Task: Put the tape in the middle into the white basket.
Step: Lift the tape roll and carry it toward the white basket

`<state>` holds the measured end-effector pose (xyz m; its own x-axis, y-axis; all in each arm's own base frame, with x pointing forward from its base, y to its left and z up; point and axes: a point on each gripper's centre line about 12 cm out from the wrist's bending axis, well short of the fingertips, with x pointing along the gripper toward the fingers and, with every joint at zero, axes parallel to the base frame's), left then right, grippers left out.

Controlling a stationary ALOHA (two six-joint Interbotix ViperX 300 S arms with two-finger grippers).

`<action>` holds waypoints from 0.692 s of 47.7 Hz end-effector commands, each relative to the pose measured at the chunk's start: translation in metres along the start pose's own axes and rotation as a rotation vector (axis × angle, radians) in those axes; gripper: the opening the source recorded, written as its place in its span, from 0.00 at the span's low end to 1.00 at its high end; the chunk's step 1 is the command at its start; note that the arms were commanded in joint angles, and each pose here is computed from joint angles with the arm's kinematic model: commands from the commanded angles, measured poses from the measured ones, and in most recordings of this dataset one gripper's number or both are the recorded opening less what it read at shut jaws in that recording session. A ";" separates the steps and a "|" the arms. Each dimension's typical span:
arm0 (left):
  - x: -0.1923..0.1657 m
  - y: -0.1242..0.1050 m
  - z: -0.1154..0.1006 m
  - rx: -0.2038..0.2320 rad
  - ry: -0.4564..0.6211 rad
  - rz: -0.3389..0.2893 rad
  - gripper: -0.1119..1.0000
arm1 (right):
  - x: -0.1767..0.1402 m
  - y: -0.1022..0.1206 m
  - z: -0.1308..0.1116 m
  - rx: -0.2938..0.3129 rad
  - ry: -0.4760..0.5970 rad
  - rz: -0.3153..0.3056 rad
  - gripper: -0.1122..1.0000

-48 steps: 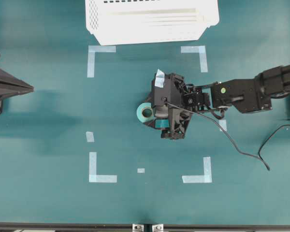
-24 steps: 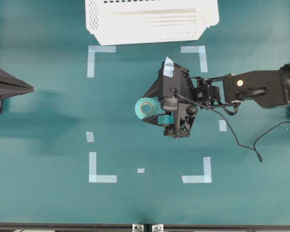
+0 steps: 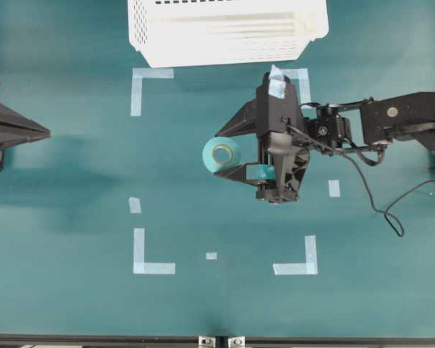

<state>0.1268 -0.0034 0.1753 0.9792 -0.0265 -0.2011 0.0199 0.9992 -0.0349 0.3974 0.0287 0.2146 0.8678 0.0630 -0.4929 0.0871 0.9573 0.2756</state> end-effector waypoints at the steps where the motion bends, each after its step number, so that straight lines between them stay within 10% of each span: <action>1: 0.000 0.000 0.005 0.001 -0.012 0.001 0.00 | -0.009 0.007 0.017 -0.001 -0.051 0.021 0.71; 33: 0.000 0.000 0.005 0.001 -0.012 0.001 0.00 | -0.017 -0.022 0.033 0.036 -0.073 -0.050 0.71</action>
<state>0.1269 -0.0036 0.1751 0.9789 -0.0280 -0.2026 0.0214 0.9992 -0.0349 0.3952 0.0036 0.2210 0.8685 0.0081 -0.4956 0.1481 0.9500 0.2750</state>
